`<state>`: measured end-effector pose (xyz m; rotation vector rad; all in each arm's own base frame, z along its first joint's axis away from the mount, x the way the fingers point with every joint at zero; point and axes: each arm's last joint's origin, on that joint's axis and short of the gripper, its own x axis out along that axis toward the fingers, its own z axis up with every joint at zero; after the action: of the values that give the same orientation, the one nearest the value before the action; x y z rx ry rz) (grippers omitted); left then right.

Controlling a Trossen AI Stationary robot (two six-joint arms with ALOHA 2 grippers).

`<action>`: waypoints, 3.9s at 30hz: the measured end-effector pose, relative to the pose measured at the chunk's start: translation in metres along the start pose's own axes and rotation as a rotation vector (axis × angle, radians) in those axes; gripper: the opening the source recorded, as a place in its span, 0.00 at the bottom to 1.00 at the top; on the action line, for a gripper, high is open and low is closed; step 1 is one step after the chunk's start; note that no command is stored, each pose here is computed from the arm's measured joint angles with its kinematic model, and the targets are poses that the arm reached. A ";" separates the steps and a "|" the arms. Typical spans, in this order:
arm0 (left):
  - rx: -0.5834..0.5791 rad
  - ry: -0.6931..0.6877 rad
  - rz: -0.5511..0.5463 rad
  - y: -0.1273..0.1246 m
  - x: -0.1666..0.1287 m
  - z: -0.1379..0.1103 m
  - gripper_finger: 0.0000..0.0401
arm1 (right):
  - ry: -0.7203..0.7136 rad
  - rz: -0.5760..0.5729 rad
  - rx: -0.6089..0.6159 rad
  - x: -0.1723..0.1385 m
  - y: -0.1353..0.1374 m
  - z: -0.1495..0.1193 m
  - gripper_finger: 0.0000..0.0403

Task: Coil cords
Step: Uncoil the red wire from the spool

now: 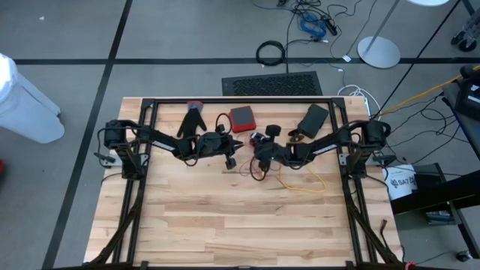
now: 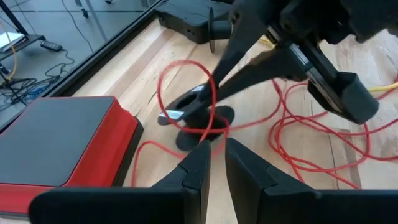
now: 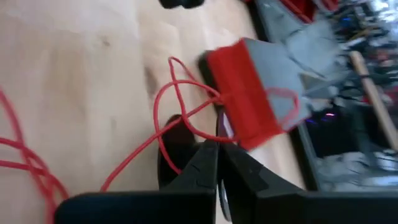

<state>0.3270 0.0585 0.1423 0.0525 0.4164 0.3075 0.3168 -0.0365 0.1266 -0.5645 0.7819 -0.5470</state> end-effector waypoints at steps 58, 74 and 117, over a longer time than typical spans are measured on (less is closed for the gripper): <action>0.308 -0.699 -0.233 -0.052 -0.080 0.106 0.29 | -0.890 0.121 -0.004 -0.226 -0.037 0.075 0.00; 0.273 -0.759 -0.440 -0.068 -0.086 0.122 0.31 | -0.985 0.177 0.026 -0.223 -0.042 0.080 0.00; 0.234 -0.732 -0.488 -0.070 -0.085 0.121 0.31 | -0.909 0.065 0.029 -0.234 -0.046 0.076 0.00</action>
<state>0.3218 -0.0325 0.2781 0.2776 -0.2696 -0.2494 0.2260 0.1001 0.3154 -0.6763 -0.0714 -0.1919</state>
